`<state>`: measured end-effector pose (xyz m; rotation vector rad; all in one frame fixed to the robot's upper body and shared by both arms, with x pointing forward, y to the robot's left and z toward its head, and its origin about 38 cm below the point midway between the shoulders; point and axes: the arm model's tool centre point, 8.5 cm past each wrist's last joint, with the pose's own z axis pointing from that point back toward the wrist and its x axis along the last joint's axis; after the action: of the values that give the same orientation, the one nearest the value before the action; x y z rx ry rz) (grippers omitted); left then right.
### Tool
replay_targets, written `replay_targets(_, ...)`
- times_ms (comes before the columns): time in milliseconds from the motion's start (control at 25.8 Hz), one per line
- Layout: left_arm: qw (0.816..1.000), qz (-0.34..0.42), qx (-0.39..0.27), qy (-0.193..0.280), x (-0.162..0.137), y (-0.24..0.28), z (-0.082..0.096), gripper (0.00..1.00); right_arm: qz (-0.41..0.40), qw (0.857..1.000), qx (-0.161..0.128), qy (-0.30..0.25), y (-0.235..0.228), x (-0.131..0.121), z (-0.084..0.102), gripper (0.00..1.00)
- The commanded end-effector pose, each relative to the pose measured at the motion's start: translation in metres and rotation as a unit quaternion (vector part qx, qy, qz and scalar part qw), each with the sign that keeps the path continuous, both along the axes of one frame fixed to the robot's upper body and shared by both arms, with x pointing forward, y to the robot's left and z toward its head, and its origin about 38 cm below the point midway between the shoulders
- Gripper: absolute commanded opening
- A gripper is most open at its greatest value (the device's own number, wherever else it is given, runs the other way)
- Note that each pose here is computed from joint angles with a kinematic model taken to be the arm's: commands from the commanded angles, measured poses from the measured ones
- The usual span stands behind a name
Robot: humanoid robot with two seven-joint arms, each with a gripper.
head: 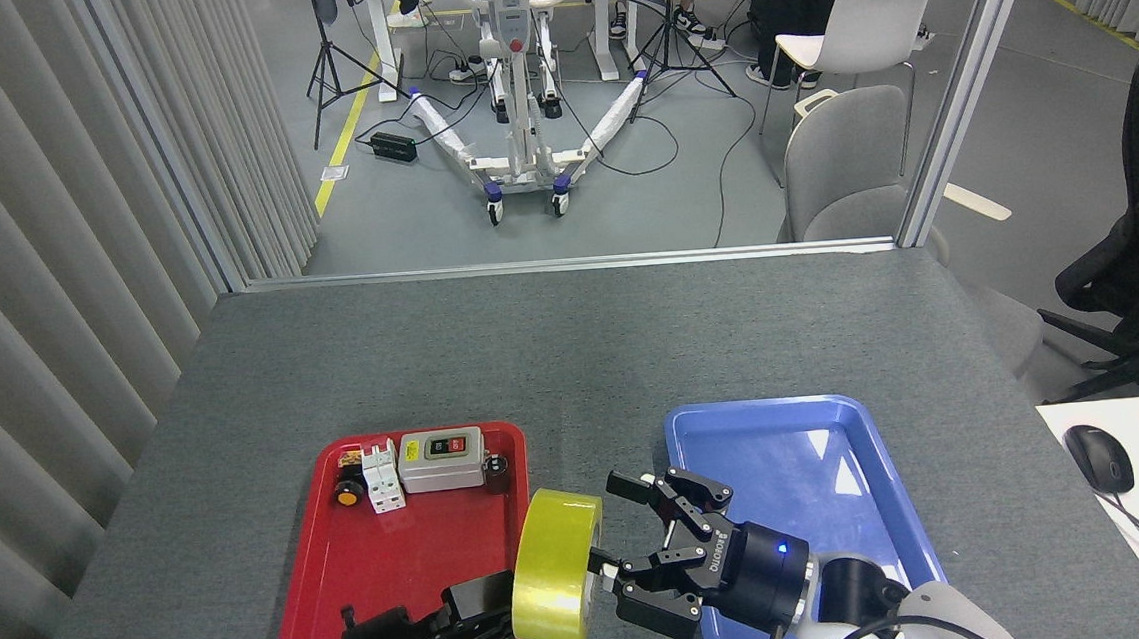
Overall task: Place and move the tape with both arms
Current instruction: 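Reach the right gripper to the tape roll held by the left gripper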
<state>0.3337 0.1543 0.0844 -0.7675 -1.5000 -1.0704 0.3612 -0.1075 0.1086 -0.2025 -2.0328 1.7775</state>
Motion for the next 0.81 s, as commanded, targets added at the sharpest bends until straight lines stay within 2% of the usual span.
replay_targets(0,1.000,0.000,0.000,0.004,0.000,0.000,-0.003,0.00,0.013,1.000,0.000,0.002,0.012,-0.002,0.000,0.84)
replay_targets(116,1.000,0.006,-0.001,0.006,0.001,0.004,-0.007,0.00,0.010,1.000,-0.001,0.004,0.011,-0.002,-0.001,0.77)
replay_targets(271,1.000,0.006,0.000,0.005,0.001,0.005,-0.012,0.00,0.007,1.000,-0.006,0.008,0.010,0.000,-0.005,0.58)
replay_targets(620,1.000,0.012,0.001,0.009,0.003,0.010,-0.015,0.00,0.000,1.000,-0.015,0.021,0.007,0.003,-0.016,0.44)
replay_targets(775,1.000,0.017,0.000,0.011,0.004,0.013,-0.020,0.00,0.000,1.000,-0.015,0.023,0.009,0.004,-0.018,0.41)
